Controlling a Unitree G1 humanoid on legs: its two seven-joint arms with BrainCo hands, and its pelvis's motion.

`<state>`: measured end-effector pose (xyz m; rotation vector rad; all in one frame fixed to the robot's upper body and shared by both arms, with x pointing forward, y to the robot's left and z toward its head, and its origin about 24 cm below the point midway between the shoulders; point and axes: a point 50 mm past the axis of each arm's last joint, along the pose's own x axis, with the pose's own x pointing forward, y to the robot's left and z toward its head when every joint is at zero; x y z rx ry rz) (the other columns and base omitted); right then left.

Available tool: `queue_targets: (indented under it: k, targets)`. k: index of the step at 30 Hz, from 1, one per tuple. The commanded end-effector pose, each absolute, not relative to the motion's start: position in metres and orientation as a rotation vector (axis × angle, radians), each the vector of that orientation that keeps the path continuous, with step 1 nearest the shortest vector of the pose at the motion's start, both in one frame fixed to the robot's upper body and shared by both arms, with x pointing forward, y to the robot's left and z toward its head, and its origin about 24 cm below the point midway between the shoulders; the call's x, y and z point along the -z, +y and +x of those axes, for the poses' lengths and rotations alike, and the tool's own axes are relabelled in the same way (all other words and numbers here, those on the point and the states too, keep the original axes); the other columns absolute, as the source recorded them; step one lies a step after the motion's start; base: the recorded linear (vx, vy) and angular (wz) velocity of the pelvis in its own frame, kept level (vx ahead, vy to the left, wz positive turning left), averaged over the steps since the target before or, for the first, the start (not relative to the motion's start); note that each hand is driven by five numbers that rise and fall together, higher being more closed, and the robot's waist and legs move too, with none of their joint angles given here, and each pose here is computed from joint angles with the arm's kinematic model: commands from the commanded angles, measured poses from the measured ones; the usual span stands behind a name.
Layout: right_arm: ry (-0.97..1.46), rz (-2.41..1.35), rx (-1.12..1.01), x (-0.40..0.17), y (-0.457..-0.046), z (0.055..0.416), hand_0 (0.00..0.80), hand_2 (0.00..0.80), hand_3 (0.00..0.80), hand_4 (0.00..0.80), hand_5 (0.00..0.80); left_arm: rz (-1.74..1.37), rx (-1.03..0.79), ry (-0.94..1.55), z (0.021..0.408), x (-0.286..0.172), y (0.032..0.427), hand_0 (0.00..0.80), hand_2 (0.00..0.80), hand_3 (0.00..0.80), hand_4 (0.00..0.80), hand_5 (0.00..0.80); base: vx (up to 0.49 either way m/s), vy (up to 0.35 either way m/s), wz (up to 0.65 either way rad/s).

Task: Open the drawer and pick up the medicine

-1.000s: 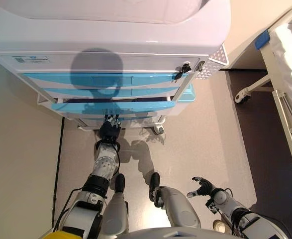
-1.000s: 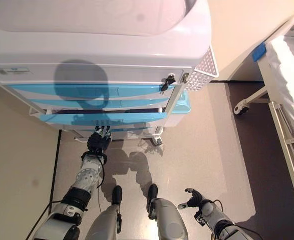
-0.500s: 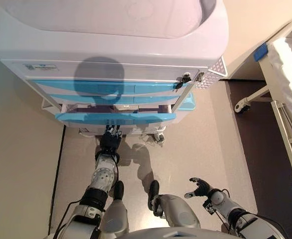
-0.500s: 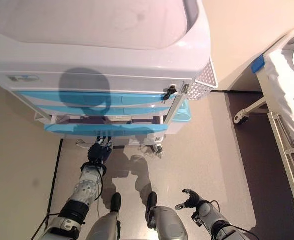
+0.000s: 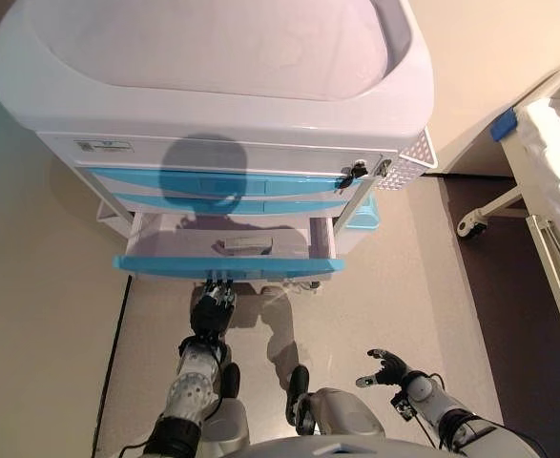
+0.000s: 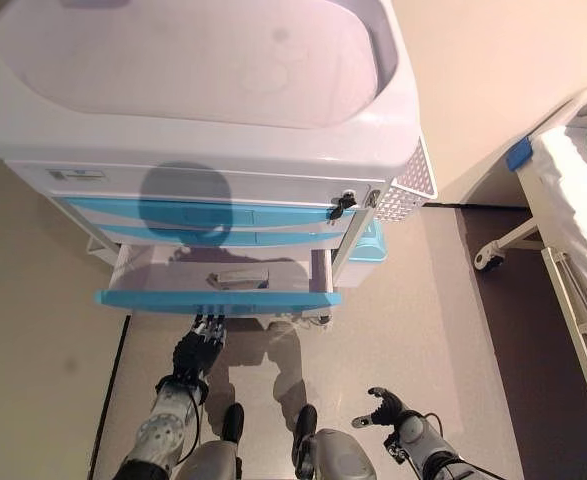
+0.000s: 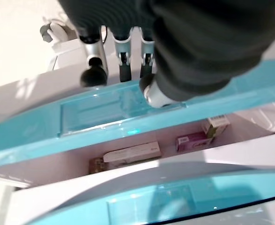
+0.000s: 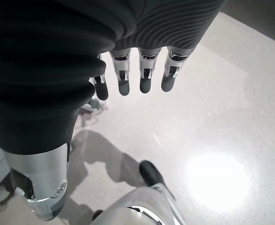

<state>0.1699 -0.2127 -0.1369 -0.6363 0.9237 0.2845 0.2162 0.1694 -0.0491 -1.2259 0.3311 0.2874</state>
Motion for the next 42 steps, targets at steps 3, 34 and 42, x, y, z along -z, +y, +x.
queue_targets:
  k: [3,34,42]
  targets:
    - [1.208,-0.696,-0.282,0.156,-0.252,0.095,0.000,0.000,0.000,0.000,0.000,-1.075,-0.050,-0.318,0.223,-0.048,0.223,0.800,0.800,0.800,0.800,0.800,0.005,0.008,0.02]
    - [1.177,-0.744,-0.360,0.157,-0.238,0.106,0.000,0.000,0.000,0.000,0.000,-0.936,-0.206,-0.628,0.190,-0.090,0.267,0.800,0.800,0.800,0.800,0.800,-0.006,-0.008,0.09]
    - [1.158,-0.735,-0.330,0.156,-0.239,0.112,0.000,0.000,0.000,0.000,0.000,-1.030,-0.314,-0.463,0.186,-0.049,0.264,0.800,0.800,0.800,0.800,0.800,-0.004,-0.003,0.01]
